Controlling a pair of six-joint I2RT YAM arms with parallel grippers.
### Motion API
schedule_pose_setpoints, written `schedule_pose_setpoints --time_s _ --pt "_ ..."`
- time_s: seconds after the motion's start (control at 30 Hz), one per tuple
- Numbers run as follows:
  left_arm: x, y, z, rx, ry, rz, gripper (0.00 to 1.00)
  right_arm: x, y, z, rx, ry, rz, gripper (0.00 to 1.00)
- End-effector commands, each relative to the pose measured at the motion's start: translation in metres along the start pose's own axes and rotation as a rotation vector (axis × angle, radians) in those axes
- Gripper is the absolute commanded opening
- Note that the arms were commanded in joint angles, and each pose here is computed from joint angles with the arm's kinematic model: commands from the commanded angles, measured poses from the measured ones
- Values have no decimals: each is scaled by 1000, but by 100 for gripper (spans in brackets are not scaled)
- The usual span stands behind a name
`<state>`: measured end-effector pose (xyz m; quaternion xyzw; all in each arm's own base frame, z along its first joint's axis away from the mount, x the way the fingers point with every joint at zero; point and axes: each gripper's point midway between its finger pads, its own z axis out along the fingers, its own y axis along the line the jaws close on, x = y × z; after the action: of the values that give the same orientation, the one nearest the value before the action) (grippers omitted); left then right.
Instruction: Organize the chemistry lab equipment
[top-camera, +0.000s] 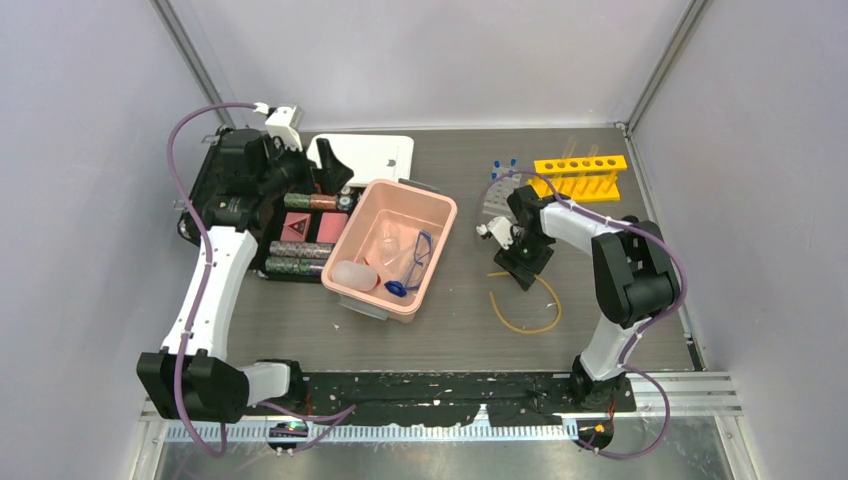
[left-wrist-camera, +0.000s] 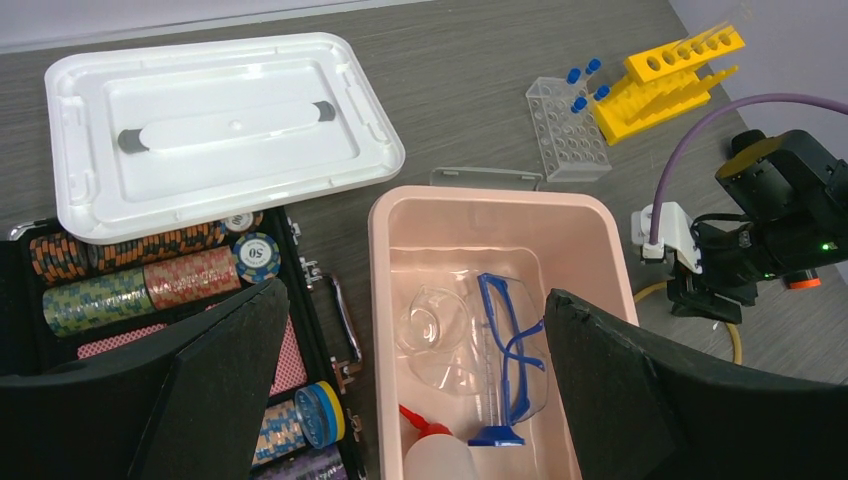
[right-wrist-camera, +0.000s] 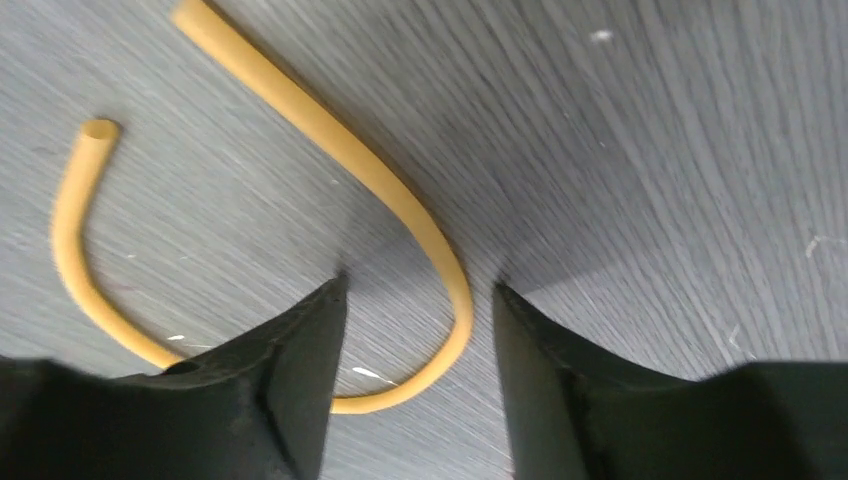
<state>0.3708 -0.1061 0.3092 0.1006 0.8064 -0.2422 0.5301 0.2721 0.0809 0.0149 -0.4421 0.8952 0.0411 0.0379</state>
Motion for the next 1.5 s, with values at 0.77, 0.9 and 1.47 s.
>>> schedule_pose_setpoints --time_s 0.77,0.9,1.47 --pt "77 15 11 33 298 16 96 -154 93 -471 28 -1303 -346 5" --pt "99 16 18 63 355 14 83 -163 106 -527 45 -1494 -357 5" --pt "162 -18 47 146 567 78 35 -198 139 -537 -135 -1613 -440 5"
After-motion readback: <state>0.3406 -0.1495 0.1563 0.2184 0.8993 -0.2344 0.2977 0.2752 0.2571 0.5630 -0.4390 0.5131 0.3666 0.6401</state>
